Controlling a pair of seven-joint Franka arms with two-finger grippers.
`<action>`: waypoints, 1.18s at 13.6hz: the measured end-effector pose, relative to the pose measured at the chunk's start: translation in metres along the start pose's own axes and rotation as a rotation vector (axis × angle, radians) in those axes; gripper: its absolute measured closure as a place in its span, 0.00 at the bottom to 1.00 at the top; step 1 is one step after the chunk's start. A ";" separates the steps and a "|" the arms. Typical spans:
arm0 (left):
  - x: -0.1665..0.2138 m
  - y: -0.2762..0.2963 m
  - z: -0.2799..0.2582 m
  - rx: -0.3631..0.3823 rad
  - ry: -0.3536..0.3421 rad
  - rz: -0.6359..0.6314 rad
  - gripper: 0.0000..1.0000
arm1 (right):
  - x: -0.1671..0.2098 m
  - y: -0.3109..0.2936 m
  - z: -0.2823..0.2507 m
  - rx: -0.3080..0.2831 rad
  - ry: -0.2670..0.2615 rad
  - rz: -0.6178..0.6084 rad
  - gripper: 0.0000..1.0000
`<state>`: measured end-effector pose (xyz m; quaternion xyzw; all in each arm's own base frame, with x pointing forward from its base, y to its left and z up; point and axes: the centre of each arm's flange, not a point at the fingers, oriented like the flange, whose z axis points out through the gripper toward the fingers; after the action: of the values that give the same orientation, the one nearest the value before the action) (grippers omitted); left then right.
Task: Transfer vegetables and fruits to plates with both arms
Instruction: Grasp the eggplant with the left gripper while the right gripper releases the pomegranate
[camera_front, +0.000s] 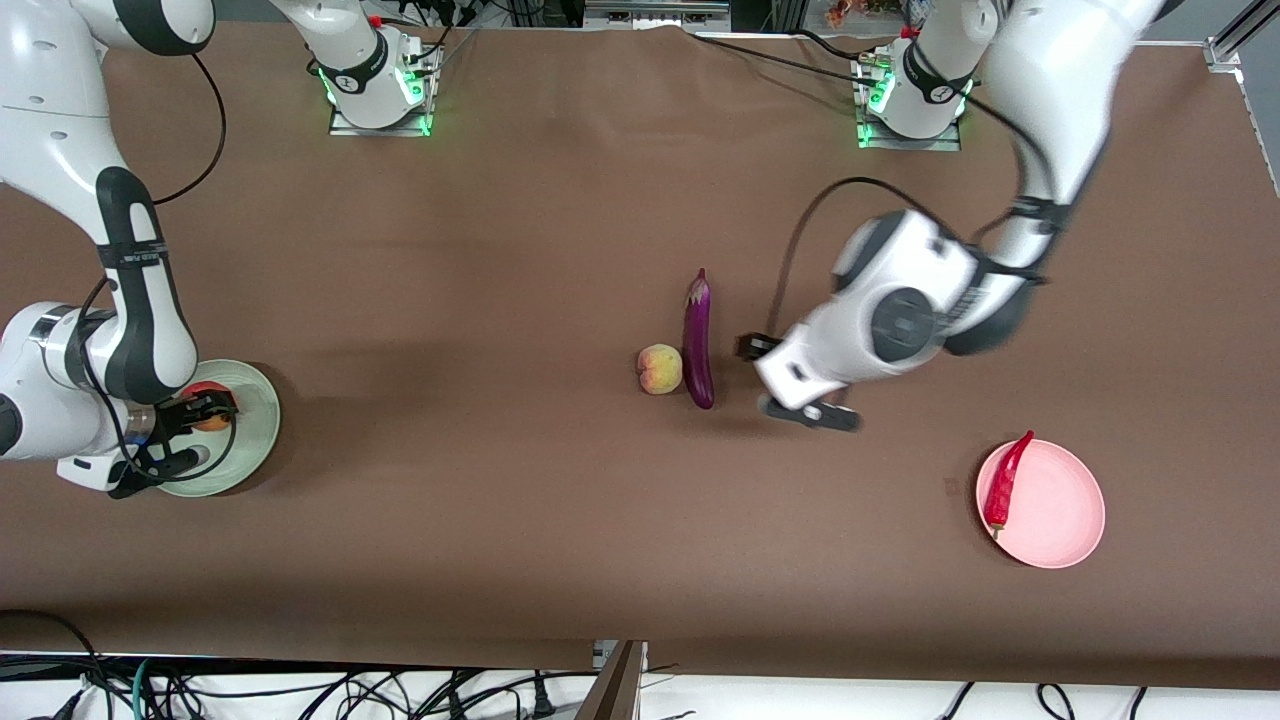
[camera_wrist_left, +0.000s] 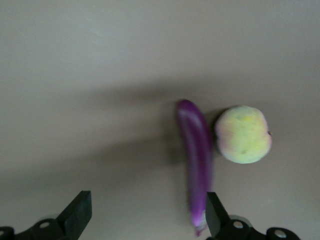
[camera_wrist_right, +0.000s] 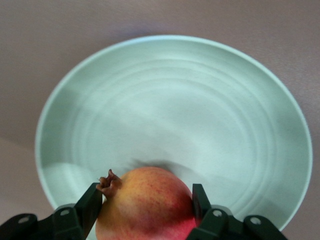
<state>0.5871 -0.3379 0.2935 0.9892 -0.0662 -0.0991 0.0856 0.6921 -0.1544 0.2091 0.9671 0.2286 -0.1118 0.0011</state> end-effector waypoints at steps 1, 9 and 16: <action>-0.016 0.023 0.026 0.000 0.004 0.010 0.00 | -0.001 0.001 0.000 0.000 0.002 -0.002 0.22; -0.076 0.072 0.118 0.100 0.100 0.116 0.04 | 0.026 -0.026 -0.059 0.089 0.128 0.007 0.00; -0.067 0.063 0.145 0.127 0.151 0.132 0.51 | 0.089 -0.140 -0.096 0.139 0.115 0.139 0.00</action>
<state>0.4844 -0.4122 0.1775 0.9908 -0.1305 -0.0138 0.0335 0.7280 0.0155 0.2904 0.9832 0.1525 -0.0713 -0.0712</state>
